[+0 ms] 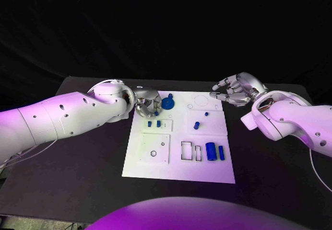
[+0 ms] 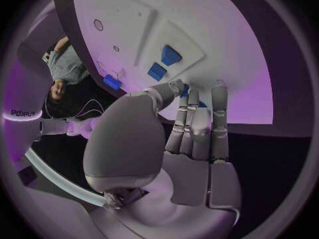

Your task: Assemble the parts on the task board

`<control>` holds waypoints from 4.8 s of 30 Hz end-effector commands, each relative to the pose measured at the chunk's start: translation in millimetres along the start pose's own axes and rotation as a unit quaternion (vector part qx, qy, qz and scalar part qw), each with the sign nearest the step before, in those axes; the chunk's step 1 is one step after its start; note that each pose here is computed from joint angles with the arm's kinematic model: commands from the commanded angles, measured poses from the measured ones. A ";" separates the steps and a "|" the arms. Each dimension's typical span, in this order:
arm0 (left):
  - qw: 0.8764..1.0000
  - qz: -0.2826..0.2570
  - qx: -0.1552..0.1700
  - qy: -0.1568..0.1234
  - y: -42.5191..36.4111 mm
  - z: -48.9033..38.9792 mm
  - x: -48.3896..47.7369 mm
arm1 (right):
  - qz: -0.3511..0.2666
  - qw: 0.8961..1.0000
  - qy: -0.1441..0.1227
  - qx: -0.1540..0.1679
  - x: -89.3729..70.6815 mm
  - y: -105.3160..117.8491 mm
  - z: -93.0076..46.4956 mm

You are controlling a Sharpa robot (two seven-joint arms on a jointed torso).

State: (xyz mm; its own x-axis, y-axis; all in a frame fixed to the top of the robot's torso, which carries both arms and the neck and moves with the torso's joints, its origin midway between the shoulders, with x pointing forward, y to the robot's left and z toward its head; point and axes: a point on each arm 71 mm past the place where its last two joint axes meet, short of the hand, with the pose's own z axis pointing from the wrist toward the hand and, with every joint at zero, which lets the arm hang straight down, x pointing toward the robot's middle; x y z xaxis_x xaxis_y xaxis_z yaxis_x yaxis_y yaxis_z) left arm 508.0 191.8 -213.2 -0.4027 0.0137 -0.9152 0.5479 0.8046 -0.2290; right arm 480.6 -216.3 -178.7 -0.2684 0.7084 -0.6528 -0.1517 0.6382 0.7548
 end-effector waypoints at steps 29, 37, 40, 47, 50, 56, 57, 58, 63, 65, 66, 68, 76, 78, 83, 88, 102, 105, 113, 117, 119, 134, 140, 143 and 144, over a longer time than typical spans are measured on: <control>0.991 -0.115 0.001 -0.070 21.5 -24.6 -18.7 | -0.090 0.995 0.037 -0.031 -3.4 -7.1 3.6; 0.916 -0.359 0.016 -0.177 43.3 -48.6 -36.6 | -0.262 0.959 0.082 -0.077 8.6 -5.3 5.0; 0.883 -0.426 0.015 -0.198 49.0 -55.1 -38.5 | -0.297 0.947 0.092 -0.083 15.7 -5.2 5.8; 0.823 -0.519 0.023 -0.227 54.0 -64.9 -40.6 | -0.342 0.930 0.105 -0.085 29.3 -5.5 8.9; 0.816 -0.528 0.026 -0.233 53.5 -66.7 -41.1 | -0.351 0.926 0.108 -0.084 32.2 -5.3 10.2; 0.807 -0.536 0.036 -0.245 50.7 -69.7 -42.4 | -0.364 0.921 0.107 -0.083 37.7 -4.8 12.1; 0.806 -0.537 0.036 -0.247 50.4 -70.0 -42.5 | -0.367 0.920 0.106 -0.084 38.5 -4.6 12.5; 0.805 -0.538 0.037 -0.248 50.2 -70.3 -42.7 | -0.369 0.920 0.105 -0.084 39.3 -4.3 12.8; 0.801 -0.542 0.041 -0.251 48.4 -71.0 -43.1 | -0.373 0.918 0.107 -0.085 44.4 -2.7 14.4; 0.800 -0.543 0.042 -0.251 47.8 -71.1 -43.2 | -0.373 0.917 0.110 -0.086 47.9 -2.1 14.7; 0.800 -0.543 0.042 -0.251 47.7 -71.1 -43.2 | -0.373 0.917 0.112 -0.086 49.6 -2.1 14.7; 0.800 -0.544 0.042 -0.251 47.6 -71.1 -43.2 | -0.373 0.916 0.116 -0.086 52.3 -2.4 14.8; 0.799 -0.545 0.041 -0.250 47.9 -71.9 -43.0 | -0.372 0.916 0.120 -0.086 60.7 -4.2 15.9; 0.799 -0.545 0.041 -0.250 47.9 -71.9 -43.0 | -0.373 0.916 0.120 -0.085 61.6 -4.3 16.5; 0.800 -0.545 0.041 -0.249 47.6 -71.8 -42.9 | -0.376 0.915 0.119 -0.084 63.7 -4.1 17.9; 0.800 -0.546 0.041 -0.246 47.2 -71.8 -42.6 | -0.384 0.913 0.118 -0.079 65.7 -5.4 19.1; 0.800 -0.547 0.040 -0.243 46.3 -71.5 -42.3 | -0.413 0.899 0.132 -0.061 76.9 -6.8 19.5; 0.800 -0.547 0.040 -0.243 46.2 -71.6 -42.2 | -0.417 0.898 0.129 -0.061 78.1 -6.4 19.0; 0.801 -0.546 0.041 -0.242 43.9 -71.3 -42.2 | -0.414 0.902 0.097 -0.073 77.3 -2.4 18.2; 0.801 -0.546 0.043 -0.241 42.7 -71.0 -42.2 | -0.406 0.907 0.071 -0.085 75.4 1.1 17.8; 0.801 -0.546 0.043 -0.240 42.3 -70.8 -42.2 | -0.401 0.910 0.057 -0.091 74.3 3.1 17.5; 0.801 -0.546 0.041 -0.242 43.9 -70.8 -42.2 | -0.375 0.920 0.013 -0.113 67.3 10.3 12.1; 0.801 -0.546 0.040 -0.243 44.9 -70.9 -42.2 | -0.368 0.923 0.009 -0.115 63.1 12.4 7.6; 0.801 -0.545 0.039 -0.243 45.3 -71.1 -42.1 | -0.362 0.925 0.005 -0.116 60.0 14.1 3.8; 0.801 -0.545 0.039 -0.243 45.4 -71.1 -42.1 | -0.362 0.925 0.004 -0.117 59.7 14.5 3.2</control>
State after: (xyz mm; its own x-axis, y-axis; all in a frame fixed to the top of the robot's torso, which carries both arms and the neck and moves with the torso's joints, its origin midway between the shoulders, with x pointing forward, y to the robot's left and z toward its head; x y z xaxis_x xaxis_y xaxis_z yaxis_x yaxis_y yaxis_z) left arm 497.5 270.9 -162.6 -0.3503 -0.9199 -0.1765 0.1113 0.1463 -0.9830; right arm 466.5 -164.3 -209.8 -0.0423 0.0969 -0.9944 -0.4963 0.8618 0.1051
